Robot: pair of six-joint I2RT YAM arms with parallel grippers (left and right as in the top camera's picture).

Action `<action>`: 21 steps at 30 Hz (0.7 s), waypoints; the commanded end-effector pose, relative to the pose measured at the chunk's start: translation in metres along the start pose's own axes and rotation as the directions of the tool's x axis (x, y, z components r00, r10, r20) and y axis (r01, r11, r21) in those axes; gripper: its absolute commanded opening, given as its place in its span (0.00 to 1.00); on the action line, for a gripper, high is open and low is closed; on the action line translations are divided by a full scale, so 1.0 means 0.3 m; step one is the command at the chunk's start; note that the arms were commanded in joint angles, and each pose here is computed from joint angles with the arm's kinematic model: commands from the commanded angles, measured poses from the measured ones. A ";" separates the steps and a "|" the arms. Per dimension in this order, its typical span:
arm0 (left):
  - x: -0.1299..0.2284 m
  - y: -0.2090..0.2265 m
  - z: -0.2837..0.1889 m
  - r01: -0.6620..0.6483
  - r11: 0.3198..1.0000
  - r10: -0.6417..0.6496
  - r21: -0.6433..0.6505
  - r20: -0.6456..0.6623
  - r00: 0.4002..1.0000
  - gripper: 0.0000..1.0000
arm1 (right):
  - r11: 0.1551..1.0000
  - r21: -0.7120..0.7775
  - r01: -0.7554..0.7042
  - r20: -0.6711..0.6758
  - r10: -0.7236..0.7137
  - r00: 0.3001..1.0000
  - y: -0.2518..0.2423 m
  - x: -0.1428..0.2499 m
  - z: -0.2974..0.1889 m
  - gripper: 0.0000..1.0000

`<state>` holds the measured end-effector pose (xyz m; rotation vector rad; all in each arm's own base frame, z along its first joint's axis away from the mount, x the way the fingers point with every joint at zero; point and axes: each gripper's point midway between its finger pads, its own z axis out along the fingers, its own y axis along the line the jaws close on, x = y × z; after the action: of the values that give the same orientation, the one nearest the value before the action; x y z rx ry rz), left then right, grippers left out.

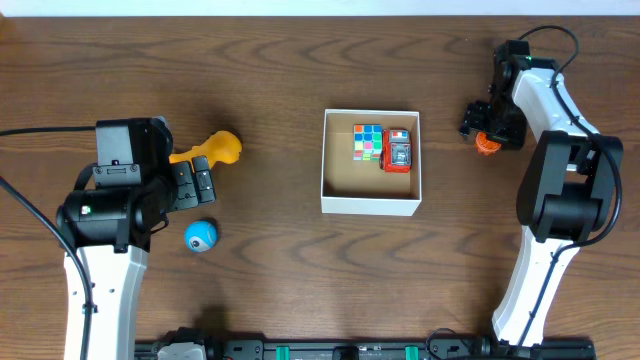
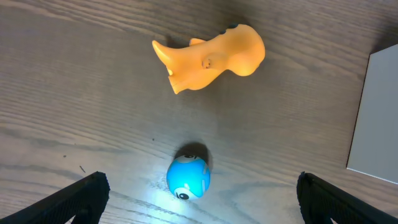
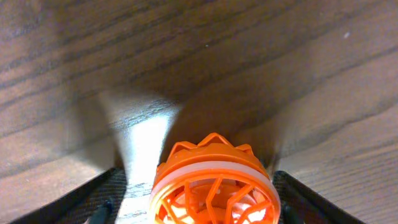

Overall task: Pack container
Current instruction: 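Lower and close the right gripper on the orange lid, then carry the orange lid left and drop it into the box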

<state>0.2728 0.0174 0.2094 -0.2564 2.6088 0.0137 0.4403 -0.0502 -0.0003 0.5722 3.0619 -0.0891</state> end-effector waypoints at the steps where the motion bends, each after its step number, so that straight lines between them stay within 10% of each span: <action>1: -0.018 0.006 -0.017 0.016 1.000 -0.016 -0.002 0.018 1.000 0.98 | 1.000 0.009 -0.003 -0.020 0.003 1.000 -0.014 0.008 0.031 0.72; 21: -0.018 0.006 -0.017 0.015 1.000 -0.015 -0.003 0.018 1.000 0.98 | 1.000 0.005 0.004 -0.003 -0.004 1.000 -0.008 0.016 -0.039 0.33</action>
<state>0.2728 0.0175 0.2094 -0.2560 2.6088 0.0143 0.4352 -0.0497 -0.0001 0.5727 3.0827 -0.0921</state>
